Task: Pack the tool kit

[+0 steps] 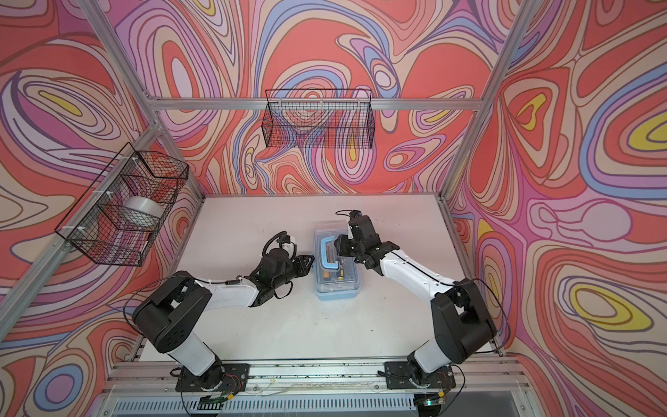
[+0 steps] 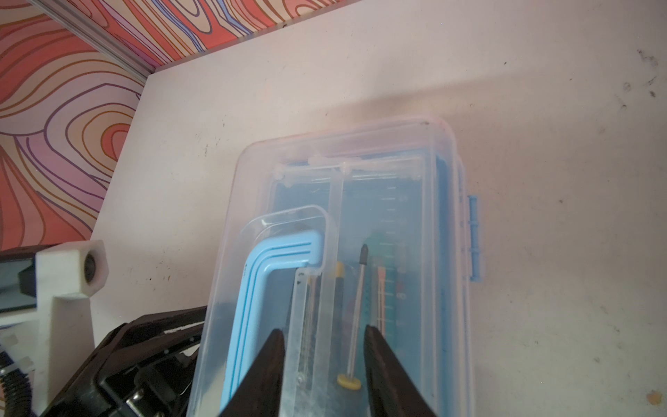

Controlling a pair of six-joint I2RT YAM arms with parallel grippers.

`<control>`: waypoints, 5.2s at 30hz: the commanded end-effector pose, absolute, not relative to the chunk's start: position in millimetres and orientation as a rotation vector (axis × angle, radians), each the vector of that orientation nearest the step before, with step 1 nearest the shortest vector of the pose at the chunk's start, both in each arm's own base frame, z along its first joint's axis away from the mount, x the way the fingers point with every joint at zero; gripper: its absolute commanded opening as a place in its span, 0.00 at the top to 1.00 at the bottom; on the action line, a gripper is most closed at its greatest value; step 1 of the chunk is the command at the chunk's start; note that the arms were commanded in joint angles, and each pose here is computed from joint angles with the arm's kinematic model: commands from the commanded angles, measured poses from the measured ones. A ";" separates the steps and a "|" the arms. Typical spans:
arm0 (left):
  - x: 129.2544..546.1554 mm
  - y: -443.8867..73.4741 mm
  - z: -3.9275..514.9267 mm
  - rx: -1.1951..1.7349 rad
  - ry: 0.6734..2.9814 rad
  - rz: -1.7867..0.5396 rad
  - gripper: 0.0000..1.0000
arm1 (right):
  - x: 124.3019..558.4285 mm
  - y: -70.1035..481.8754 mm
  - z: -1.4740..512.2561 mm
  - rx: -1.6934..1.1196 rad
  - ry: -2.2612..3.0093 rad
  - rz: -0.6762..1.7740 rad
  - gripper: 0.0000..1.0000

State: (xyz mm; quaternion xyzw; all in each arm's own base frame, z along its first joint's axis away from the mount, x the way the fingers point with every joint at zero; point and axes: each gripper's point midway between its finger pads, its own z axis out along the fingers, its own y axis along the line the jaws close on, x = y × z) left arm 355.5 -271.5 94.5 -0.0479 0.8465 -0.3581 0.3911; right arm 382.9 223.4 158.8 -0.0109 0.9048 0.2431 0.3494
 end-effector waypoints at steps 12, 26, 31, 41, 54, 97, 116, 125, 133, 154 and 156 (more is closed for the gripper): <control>343.0 -249.3 70.5 -0.121 2.233 -0.780 0.72 | 382.0 217.5 153.4 -0.010 2.385 0.597 0.61; 358.2 -251.6 72.2 -0.147 2.217 -0.807 0.74 | 382.4 214.5 150.7 -0.002 2.387 0.575 0.61; 361.6 -254.6 74.8 -0.140 2.214 -0.827 0.75 | 383.3 213.2 146.0 -0.003 2.394 0.561 0.61; 362.9 -261.2 78.2 -0.118 2.212 -0.879 0.86 | 383.5 209.5 143.4 -0.006 2.399 0.535 0.61; 360.8 -259.7 96.3 -0.100 2.205 -0.895 0.92 | 385.5 204.6 145.9 0.003 2.398 0.515 0.61; 354.6 -261.1 142.3 -0.150 2.182 -0.977 0.89 | 369.7 187.2 133.3 0.092 2.552 0.680 0.63; 353.3 -266.9 153.2 -0.166 2.149 -1.055 0.84 | 386.1 216.7 131.5 0.016 2.519 0.855 0.65; 353.6 -269.5 151.5 -0.168 2.142 -1.080 0.80 | 384.6 214.8 125.8 0.017 2.530 0.840 0.65; 352.8 -270.5 153.9 -0.174 2.127 -1.102 0.77 | 384.9 214.4 125.0 0.012 2.530 0.834 0.65; 347.8 -271.6 136.1 -0.193 2.163 -1.125 0.76 | 384.6 211.8 117.1 0.019 2.552 0.810 0.66; 346.2 -269.3 131.0 -0.198 2.170 -1.114 0.77 | 384.1 212.0 116.3 0.018 2.555 0.809 0.67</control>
